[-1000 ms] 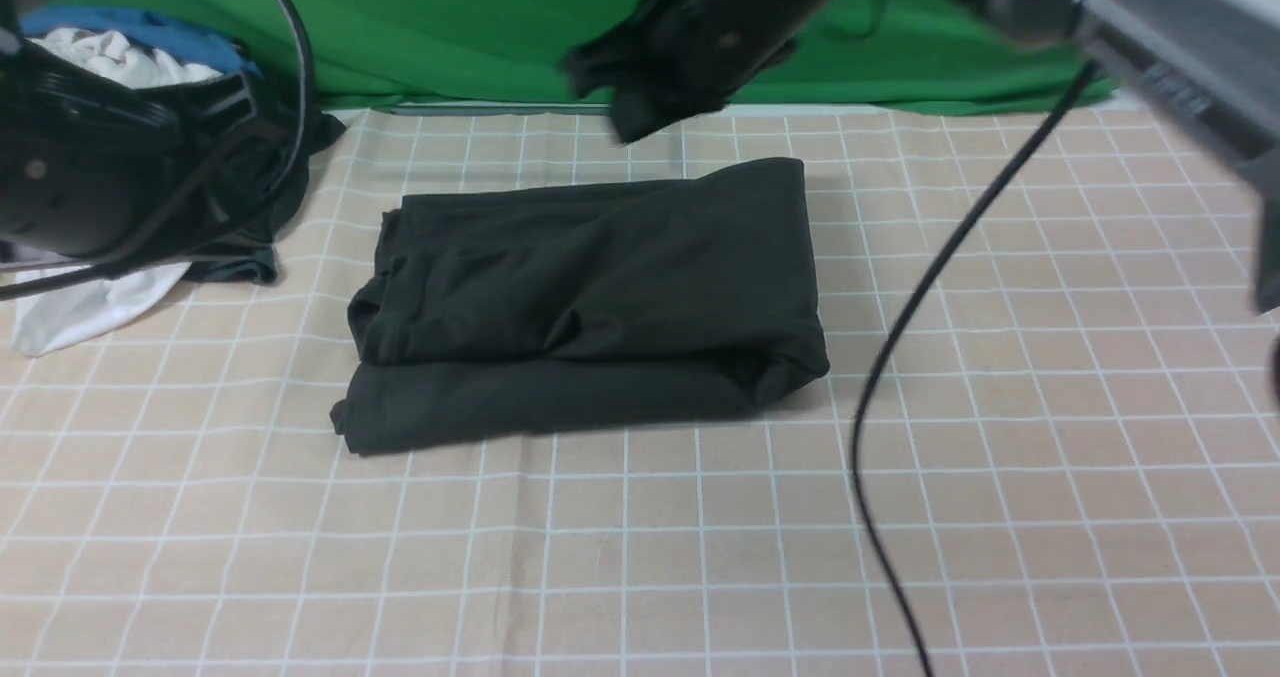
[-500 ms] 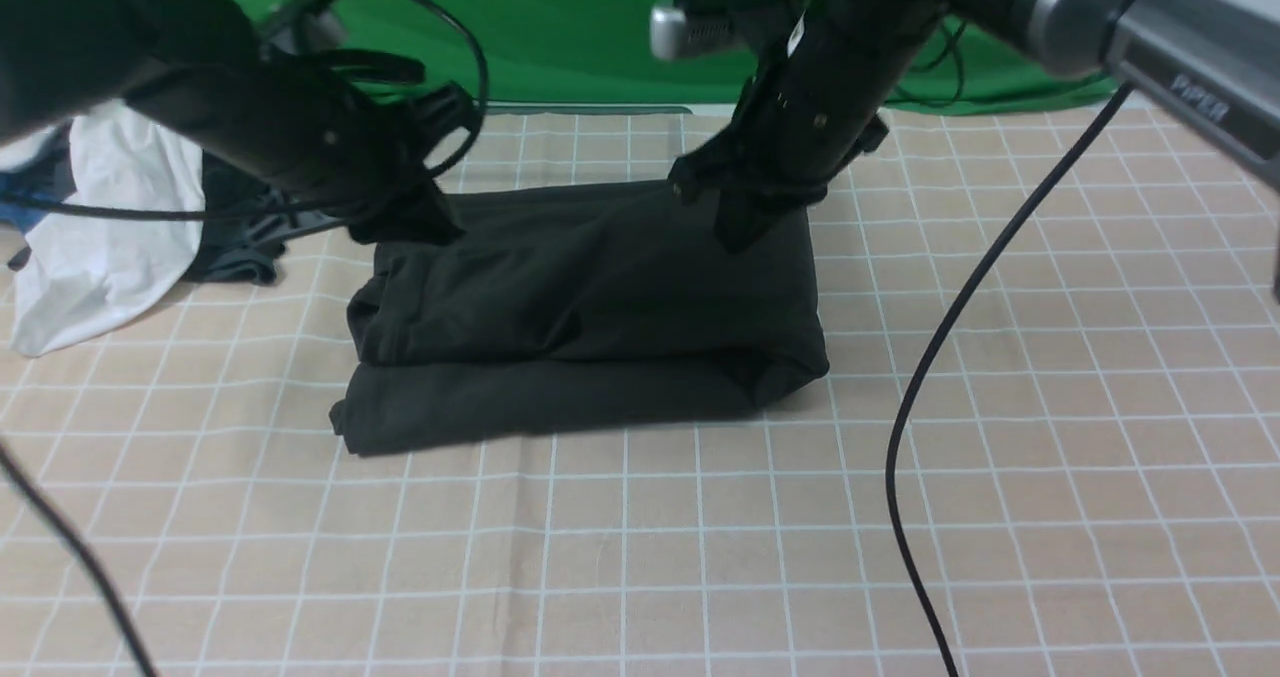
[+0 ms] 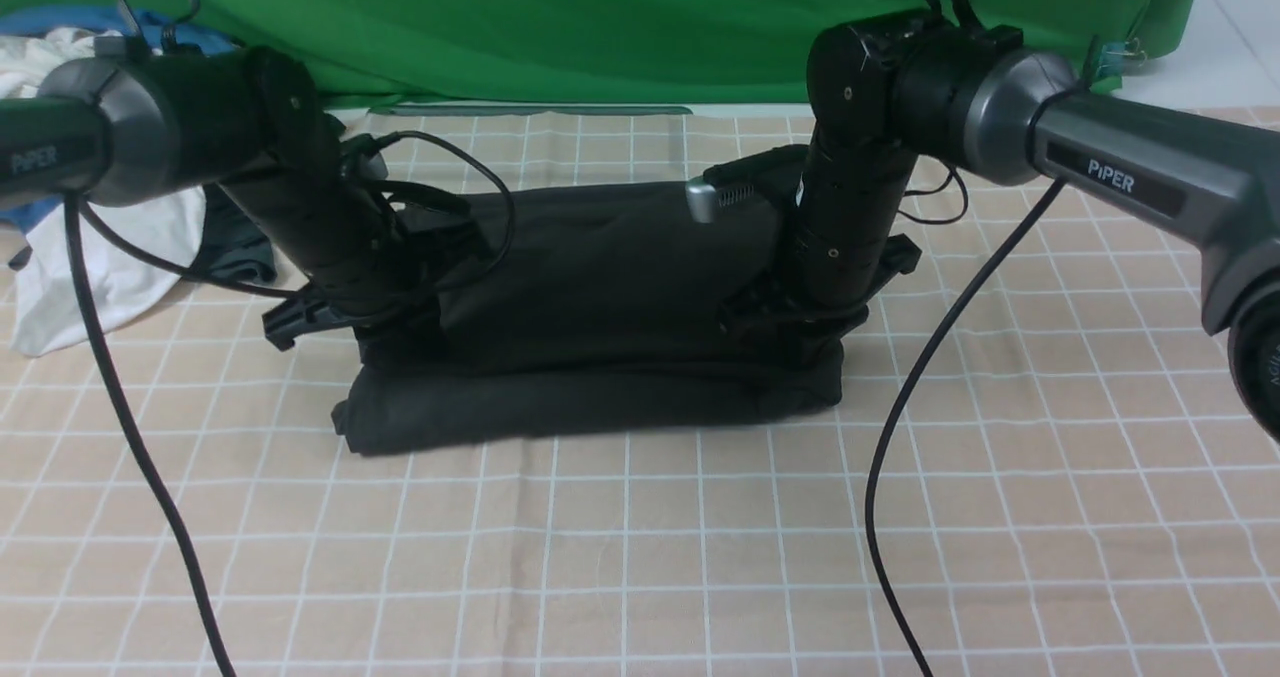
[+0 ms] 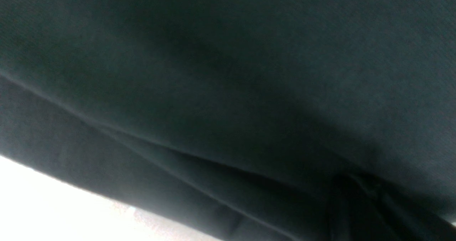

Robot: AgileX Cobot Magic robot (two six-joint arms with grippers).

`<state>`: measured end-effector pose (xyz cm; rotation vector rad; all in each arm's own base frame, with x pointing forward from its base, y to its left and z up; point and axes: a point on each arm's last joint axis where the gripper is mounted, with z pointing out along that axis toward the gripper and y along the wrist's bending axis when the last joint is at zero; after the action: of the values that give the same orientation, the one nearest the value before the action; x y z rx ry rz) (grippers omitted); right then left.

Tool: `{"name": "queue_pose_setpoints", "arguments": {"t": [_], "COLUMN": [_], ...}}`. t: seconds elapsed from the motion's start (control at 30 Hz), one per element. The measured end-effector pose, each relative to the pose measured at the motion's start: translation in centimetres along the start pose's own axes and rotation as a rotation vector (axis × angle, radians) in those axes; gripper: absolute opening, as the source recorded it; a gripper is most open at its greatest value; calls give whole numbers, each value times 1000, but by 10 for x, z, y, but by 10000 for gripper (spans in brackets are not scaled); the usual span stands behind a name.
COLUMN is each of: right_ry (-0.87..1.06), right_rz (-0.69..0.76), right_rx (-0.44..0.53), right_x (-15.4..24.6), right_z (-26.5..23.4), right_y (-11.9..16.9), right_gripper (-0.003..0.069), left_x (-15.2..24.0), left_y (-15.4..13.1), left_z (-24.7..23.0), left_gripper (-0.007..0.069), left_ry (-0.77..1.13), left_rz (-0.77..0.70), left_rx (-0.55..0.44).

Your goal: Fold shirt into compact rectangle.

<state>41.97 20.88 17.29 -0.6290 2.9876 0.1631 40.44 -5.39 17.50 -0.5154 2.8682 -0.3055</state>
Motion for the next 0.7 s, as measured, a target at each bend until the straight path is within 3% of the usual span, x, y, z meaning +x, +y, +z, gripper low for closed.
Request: {"name": "queue_pose_setpoints", "arguments": {"t": [0.17, 0.5, 0.7], "right_ry": [-7, -145, -145], "right_rz": [-5, -32, -48], "right_rx": [8, 24, 24], "right_x": [2, 13, 14], "right_z": [-8, -86, -89], "right_y": [0, 3, 3], "right_gripper": [38, 41, 47], "left_x": [0, -31, -54], "left_y": [1, -1, -4], "left_z": [-6, -100, -90], "left_gripper": [13, 13, 16], "left_ry": [-1, -240, -218], "left_rz": [2, -55, -55], "left_rx": [-8, 128, 113]}}
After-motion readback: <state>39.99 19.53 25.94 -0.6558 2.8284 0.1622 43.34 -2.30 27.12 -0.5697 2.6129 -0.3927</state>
